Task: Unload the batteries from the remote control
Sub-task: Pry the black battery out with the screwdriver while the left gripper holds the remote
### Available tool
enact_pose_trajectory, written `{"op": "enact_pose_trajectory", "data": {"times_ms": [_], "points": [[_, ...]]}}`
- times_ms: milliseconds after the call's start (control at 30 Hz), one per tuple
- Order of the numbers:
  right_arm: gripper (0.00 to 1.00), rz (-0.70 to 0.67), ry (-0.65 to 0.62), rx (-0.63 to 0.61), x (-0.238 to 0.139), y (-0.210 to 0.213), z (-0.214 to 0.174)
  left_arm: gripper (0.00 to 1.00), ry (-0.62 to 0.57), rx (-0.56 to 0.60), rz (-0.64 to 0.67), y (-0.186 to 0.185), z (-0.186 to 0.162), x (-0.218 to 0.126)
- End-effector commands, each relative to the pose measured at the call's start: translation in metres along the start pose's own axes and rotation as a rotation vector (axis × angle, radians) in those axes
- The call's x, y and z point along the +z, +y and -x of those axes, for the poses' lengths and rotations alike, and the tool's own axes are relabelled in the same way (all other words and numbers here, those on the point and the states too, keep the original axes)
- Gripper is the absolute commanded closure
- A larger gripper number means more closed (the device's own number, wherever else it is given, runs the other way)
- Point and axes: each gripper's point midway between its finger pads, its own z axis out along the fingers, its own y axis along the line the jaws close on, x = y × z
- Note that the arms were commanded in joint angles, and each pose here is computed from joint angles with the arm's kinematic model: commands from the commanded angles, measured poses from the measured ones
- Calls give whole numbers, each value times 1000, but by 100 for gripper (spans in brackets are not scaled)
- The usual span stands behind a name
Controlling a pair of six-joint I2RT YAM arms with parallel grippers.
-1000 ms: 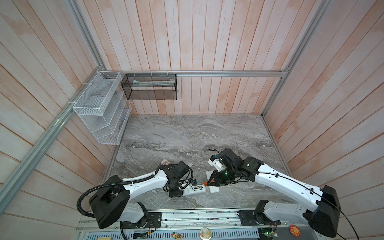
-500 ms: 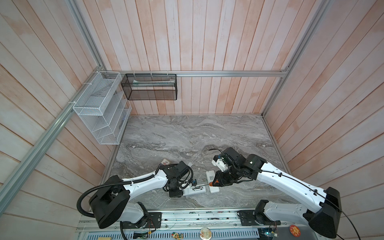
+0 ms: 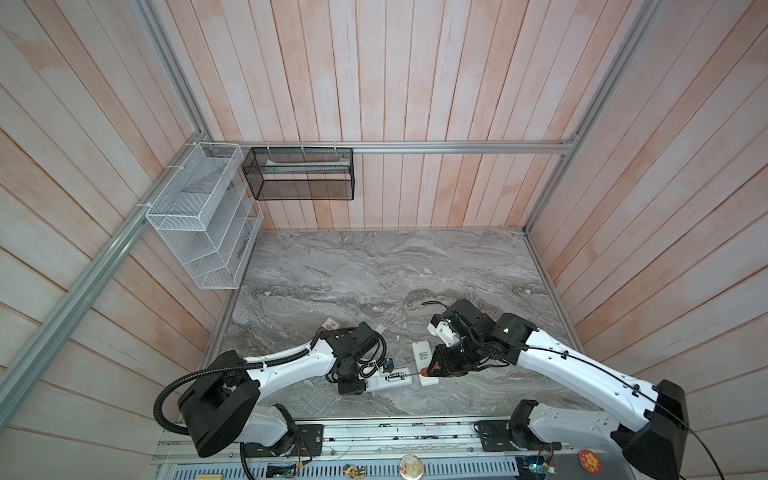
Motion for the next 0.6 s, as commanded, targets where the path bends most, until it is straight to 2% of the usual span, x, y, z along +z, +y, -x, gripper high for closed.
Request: {"op": "enact_pose_trajectory", "data": {"times_ms": [0, 233, 467, 567], "points": [[100, 28, -5, 19, -1, 2, -2, 64, -14, -8, 13, 5, 6, -3], [100, 3, -19, 81, 10, -7, -1, 65, -17, -19, 5, 5, 8, -3], [100, -101, -137, 120, 13, -26, 4, 67, -37, -50, -61, -1, 14, -5], [100, -106, -187, 119, 20, -32, -1, 67, -57, -68, -93, -3, 17, -7]]}}
